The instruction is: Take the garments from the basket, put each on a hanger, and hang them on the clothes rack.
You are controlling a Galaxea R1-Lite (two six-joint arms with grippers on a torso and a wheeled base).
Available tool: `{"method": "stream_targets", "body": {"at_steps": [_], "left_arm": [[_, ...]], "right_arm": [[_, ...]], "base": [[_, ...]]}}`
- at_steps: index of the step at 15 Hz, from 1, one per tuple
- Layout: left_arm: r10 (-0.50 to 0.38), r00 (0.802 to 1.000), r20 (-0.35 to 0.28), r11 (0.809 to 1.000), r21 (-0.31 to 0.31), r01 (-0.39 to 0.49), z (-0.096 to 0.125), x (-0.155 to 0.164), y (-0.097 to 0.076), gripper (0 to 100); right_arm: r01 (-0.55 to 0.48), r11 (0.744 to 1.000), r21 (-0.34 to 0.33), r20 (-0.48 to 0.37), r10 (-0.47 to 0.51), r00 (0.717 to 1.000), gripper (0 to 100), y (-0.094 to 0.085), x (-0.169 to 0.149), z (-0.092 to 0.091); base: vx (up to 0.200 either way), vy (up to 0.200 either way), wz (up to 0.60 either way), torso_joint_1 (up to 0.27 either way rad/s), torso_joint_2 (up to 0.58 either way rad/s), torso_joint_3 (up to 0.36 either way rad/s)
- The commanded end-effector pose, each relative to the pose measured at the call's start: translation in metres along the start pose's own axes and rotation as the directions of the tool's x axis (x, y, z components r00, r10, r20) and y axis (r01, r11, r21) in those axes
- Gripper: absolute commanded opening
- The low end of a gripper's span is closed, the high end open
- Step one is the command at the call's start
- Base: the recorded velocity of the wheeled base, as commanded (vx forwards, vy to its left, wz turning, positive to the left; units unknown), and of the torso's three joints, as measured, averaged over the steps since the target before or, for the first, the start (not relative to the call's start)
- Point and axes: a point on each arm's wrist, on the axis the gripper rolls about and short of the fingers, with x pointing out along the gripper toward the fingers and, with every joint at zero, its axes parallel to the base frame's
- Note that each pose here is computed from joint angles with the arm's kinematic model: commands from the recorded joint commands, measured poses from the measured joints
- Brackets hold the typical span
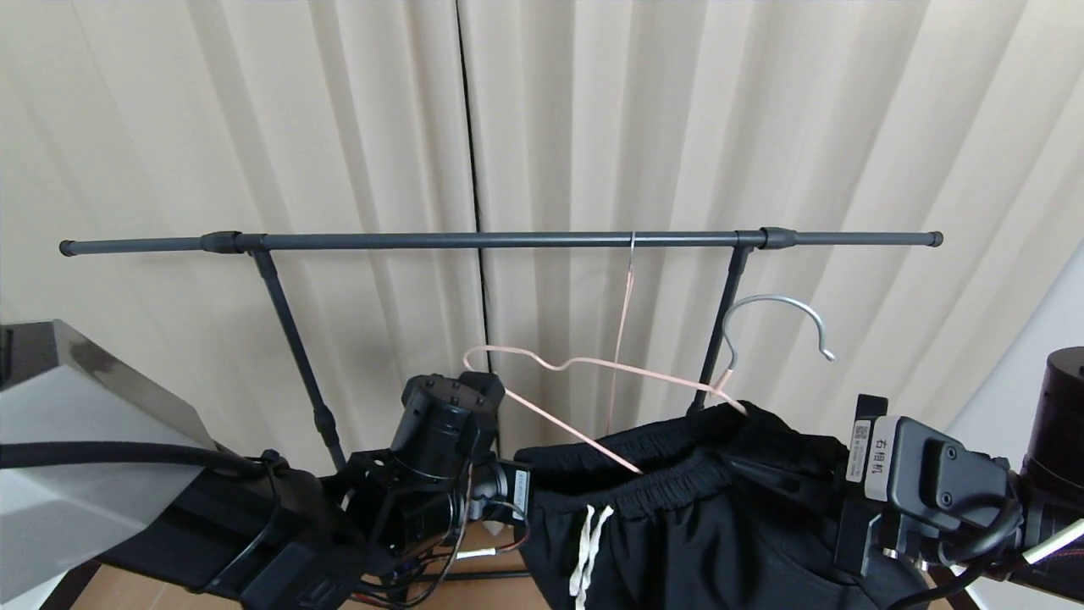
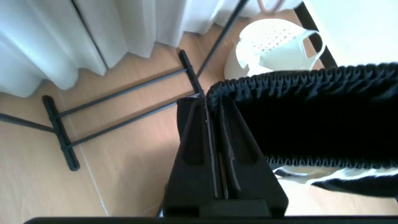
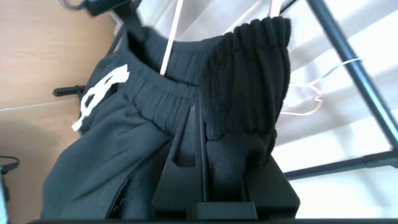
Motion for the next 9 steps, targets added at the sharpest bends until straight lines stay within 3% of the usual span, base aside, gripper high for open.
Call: {"method": "stream_targets", "body": {"at_steps": [1, 9], "left_arm": [[0.003, 1.0, 0.02, 1.0, -0.008, -0.003, 0.006, -0.002, 0.002, 0], [0.023, 0.995, 0.096, 1.0, -0.022, -0.021, 0.03, 0.0, 0.011, 0]], "right_arm": [[-0.016, 1.0, 0.018, -0.032, 0.016, 0.999, 0, -0.001, 0.007, -0.009], [-0.036, 0.998, 0.05, -0.069, 0.04, 0.997, 0, -0.004, 0.012, -0.023]], "base": [[0.0, 0.0, 0.0, 0.0, 0.0, 0.0], [0.0, 0.0, 0.0, 0.0, 0.0, 0.0]]}}
